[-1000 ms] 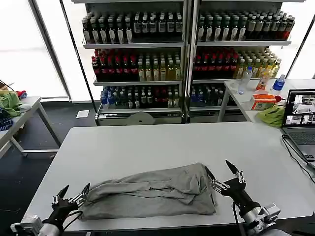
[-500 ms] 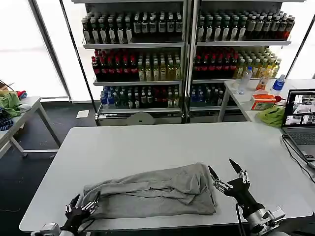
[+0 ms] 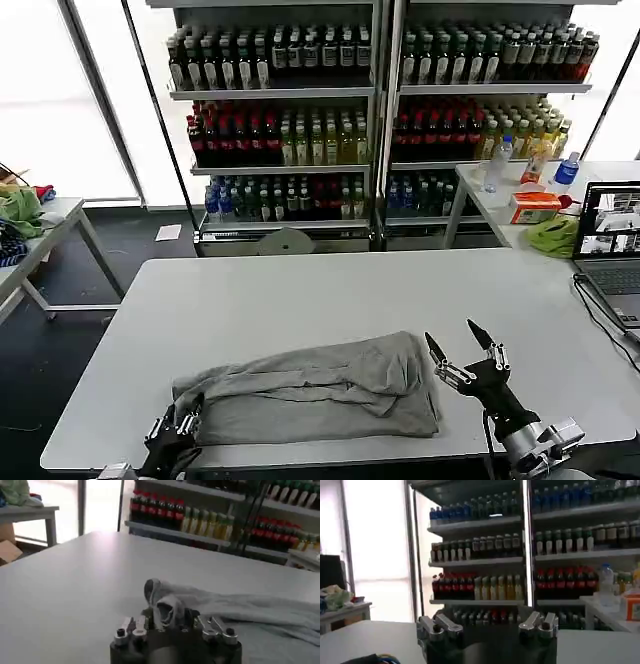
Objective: Fold and organize the clothes.
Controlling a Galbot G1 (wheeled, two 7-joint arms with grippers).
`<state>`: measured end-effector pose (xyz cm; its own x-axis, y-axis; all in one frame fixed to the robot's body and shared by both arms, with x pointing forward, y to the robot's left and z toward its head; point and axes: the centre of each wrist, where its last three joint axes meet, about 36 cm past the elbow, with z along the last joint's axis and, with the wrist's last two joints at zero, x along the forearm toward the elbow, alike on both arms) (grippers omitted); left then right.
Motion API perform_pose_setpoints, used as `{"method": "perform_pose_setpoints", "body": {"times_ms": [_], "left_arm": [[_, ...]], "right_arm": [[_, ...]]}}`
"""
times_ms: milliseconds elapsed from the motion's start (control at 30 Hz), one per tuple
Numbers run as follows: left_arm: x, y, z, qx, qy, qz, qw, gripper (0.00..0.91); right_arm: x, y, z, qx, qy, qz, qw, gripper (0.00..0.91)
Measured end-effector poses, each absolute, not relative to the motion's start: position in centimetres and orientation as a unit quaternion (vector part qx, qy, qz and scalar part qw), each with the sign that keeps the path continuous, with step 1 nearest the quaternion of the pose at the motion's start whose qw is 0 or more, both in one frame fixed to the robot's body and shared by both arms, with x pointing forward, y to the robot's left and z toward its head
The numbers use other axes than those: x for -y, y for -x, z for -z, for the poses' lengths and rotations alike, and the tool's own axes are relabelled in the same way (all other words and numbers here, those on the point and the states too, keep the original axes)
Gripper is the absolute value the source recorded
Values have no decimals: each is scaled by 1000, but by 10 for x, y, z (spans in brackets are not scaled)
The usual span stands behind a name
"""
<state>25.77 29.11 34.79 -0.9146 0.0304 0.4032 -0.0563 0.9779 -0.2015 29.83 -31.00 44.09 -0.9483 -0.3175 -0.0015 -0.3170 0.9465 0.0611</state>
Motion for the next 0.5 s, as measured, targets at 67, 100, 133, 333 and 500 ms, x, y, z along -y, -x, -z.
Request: {"method": "perform_pose_setpoints", "body": {"times_ms": [67, 100, 133, 333, 500], "left_arm": [[-291, -258, -348, 973, -6, -105, 204, 0], [-291, -258, -348, 974, -5, -105, 203, 0], [-292, -258, -348, 974, -4, -105, 202, 0], [-301, -261, -355, 976, -2, -105, 192, 0], [-328, -269, -366, 980, -11, -96, 174, 0]], "right_arm": [[310, -298, -442, 986, -161, 32, 4, 907], [310, -298, -442, 986, -162, 33, 4, 907], [310, -298, -443, 986, -162, 34, 5, 907], [308, -297, -444, 986, -164, 40, 9, 907], [306, -299, -445, 985, -166, 43, 11, 907]]}}
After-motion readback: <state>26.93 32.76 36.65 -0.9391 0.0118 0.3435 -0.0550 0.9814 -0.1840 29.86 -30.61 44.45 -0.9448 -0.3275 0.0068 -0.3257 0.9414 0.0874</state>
